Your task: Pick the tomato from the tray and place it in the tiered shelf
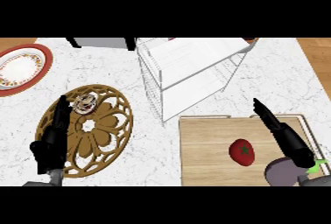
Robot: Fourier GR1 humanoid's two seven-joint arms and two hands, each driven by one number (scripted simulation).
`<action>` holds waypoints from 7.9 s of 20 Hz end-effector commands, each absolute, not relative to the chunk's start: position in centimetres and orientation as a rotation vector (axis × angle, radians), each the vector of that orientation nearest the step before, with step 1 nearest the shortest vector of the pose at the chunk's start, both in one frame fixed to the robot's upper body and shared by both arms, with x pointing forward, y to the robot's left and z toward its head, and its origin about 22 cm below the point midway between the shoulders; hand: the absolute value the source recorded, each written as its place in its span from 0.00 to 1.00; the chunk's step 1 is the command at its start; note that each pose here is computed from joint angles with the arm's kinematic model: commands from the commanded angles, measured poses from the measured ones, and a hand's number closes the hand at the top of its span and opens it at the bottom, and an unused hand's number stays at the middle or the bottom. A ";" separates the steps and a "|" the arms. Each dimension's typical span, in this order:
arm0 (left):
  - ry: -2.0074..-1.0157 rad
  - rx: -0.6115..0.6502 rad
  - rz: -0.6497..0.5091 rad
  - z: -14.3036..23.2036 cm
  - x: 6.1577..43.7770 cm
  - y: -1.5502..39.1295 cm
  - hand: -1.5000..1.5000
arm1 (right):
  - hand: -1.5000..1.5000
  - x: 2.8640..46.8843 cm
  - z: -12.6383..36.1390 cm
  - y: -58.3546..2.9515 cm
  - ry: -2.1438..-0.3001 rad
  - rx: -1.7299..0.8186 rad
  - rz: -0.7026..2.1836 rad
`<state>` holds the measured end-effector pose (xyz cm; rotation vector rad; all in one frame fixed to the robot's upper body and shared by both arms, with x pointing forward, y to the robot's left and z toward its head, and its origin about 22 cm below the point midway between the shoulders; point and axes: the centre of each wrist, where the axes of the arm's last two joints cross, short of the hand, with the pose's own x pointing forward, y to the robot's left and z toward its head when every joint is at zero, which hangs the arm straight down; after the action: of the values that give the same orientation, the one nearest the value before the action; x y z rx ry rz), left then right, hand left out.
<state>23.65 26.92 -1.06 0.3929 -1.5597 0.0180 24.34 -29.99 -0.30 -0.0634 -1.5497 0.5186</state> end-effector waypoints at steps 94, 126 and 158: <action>-1.124 0.094 0.053 -1.8 24.6 30.1 0.50 | 0.00 23.6 1.5 -17.8 -0.543 -1.039 0.011; -1.104 0.115 0.048 -2.8 23.9 29.4 0.50 | 1.00 16.1 19.4 -11.0 -1.881 -0.269 1.169; -1.126 0.070 0.024 -2.0 25.6 29.0 0.50 | 1.00 34.9 37.4 -13.4 -1.848 -0.387 1.005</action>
<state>25.18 29.30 -0.73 0.0904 -1.1876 0.0224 32.76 -13.41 37.49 -0.3895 -1.8479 0.9657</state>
